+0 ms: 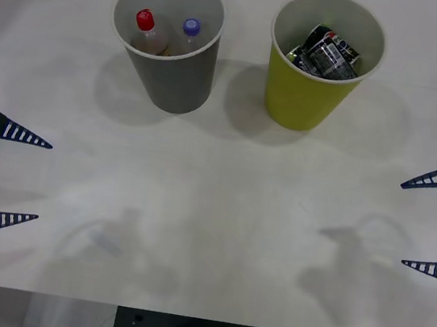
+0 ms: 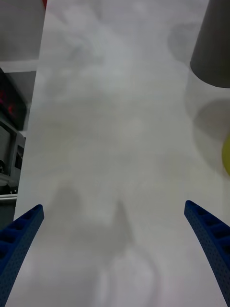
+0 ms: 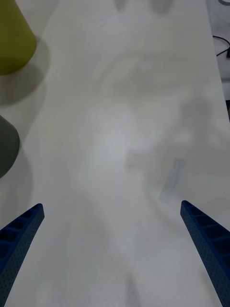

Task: Put the can into the green bin and the plastic bottle into the gray bin

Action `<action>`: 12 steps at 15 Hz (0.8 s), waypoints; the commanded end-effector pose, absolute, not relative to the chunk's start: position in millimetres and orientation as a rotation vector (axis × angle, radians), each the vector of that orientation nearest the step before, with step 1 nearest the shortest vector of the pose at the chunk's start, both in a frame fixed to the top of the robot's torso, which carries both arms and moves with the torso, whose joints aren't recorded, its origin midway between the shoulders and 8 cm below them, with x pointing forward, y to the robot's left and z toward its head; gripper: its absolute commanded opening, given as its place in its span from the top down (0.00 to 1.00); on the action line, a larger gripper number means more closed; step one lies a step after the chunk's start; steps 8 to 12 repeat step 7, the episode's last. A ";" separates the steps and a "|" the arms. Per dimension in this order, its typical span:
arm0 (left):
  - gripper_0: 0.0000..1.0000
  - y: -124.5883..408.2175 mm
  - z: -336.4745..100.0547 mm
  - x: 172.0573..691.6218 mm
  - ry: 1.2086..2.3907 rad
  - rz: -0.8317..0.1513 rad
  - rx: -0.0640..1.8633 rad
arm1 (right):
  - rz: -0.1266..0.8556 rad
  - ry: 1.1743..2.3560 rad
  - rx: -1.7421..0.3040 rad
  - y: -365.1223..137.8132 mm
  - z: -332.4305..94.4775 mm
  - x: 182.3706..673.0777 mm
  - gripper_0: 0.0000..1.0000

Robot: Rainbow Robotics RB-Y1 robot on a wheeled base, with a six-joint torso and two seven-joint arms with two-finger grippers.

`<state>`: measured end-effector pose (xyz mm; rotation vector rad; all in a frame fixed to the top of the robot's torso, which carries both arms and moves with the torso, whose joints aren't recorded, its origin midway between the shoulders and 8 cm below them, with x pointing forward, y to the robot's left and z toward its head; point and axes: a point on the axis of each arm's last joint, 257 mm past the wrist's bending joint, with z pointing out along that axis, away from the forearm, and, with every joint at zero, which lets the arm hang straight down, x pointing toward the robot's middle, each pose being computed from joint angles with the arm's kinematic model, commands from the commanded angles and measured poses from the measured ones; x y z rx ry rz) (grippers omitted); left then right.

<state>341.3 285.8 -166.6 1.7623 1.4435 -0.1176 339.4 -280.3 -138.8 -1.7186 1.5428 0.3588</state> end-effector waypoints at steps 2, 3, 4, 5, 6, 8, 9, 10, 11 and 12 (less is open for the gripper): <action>0.02 285.8 -166.6 341.3 1.444 -0.118 1.762 | 0.369 1.558 -1.719 -283.3 -147.2 334.1 0.00; 0.02 285.8 -166.6 341.3 1.444 -0.118 1.762 | 0.369 1.556 -1.719 -283.2 -147.8 333.8 0.00; 0.02 285.8 -166.6 341.3 1.444 -0.118 1.762 | 0.369 1.560 -1.721 -284.1 -148.9 333.2 0.00; 0.02 285.8 -166.6 341.3 1.444 -0.118 1.762 | 0.373 1.561 -1.718 -283.9 -149.7 332.3 0.00; 0.02 285.8 -166.6 341.3 1.444 -0.118 1.762 | 0.373 1.566 -1.716 -285.0 -149.8 332.4 0.00; 0.02 285.8 -166.6 341.3 1.444 -0.118 1.762 | 0.376 1.570 -1.711 -285.6 -150.8 332.6 0.00; 0.02 285.8 -166.6 341.3 1.444 -0.118 1.762 | 0.376 1.570 -1.711 -285.6 -150.8 332.6 0.00; 0.02 285.8 -166.6 341.3 1.444 -0.118 1.762 | 0.376 1.570 -1.711 -285.6 -150.8 332.6 0.00; 0.02 285.8 -166.6 341.3 1.444 -0.118 1.762 | 0.376 1.570 -1.711 -285.6 -150.8 332.6 0.00; 0.02 285.8 -166.6 341.3 1.444 -0.118 1.762 | 0.376 1.570 -1.711 -285.6 -150.8 332.6 0.00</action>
